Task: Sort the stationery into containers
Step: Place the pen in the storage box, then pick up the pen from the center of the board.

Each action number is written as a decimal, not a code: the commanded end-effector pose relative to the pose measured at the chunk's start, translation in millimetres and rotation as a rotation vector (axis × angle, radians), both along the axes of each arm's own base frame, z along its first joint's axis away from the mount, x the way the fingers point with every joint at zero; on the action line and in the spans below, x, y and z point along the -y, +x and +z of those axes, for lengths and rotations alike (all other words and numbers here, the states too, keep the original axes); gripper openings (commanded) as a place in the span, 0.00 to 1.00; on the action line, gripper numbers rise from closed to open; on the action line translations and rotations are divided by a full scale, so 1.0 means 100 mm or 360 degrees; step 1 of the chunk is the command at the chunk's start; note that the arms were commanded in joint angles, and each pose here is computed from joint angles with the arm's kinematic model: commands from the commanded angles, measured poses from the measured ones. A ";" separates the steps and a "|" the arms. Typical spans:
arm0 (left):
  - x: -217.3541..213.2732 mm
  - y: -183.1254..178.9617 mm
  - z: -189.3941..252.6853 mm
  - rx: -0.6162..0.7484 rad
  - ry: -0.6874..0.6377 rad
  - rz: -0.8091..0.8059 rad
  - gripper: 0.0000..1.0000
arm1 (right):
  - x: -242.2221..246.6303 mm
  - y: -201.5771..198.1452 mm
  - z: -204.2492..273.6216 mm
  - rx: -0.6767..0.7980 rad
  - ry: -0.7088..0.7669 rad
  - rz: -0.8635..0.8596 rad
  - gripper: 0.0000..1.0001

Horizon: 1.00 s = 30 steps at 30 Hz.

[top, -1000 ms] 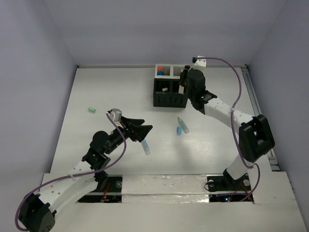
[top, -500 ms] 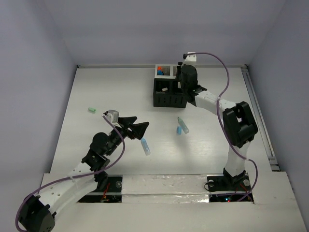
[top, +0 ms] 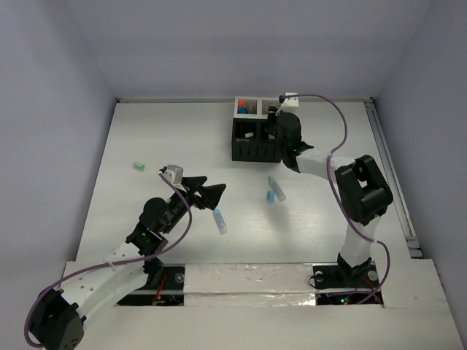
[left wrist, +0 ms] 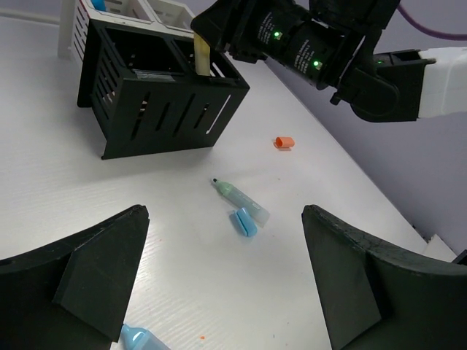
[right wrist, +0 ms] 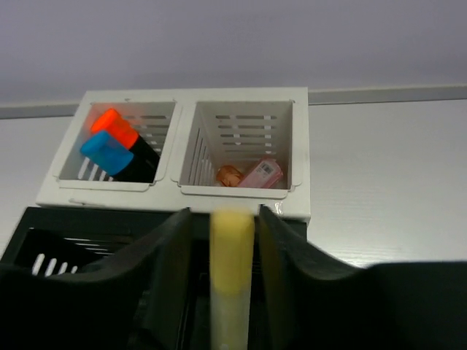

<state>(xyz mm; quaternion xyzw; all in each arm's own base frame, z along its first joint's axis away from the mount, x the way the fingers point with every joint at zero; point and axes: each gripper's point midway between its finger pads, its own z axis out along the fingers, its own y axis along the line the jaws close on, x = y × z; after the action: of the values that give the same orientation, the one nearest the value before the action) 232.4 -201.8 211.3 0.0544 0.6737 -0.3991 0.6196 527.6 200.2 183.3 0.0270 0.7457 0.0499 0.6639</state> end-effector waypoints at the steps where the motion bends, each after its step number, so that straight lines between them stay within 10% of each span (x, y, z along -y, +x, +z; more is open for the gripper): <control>1: 0.02 -0.01 0.21 0.0110 -0.0060 -0.0013 0.84 | -0.06 -0.05 0.68 0.0213 0.0157 0.0061 0.50; 9: 0.00 -0.02 0.23 0.0113 -0.0069 -0.0007 0.83 | -0.05 -0.30 1.01 0.0197 0.0246 0.0142 0.68; 15: -0.17 0.04 0.25 0.0091 -0.0106 0.0152 0.75 | -0.28 -0.73 0.77 -0.0125 0.0364 0.0387 0.04; 23: -0.66 0.12 0.15 -0.0002 -0.0121 0.0548 0.44 | -1.14 -1.90 -0.11 -0.0708 0.0325 0.0933 0.00; 30: -0.86 0.08 0.19 0.0010 -0.0149 0.0677 0.42 | -1.67 -2.63 -0.74 -0.1100 0.0147 0.1187 0.60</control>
<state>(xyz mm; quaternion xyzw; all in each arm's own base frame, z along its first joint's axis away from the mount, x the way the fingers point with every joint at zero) 238.4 -127.2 234.5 -0.0933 0.6463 -0.3131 0.6896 291.6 351.3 119.2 -0.1682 0.8684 0.2961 0.3605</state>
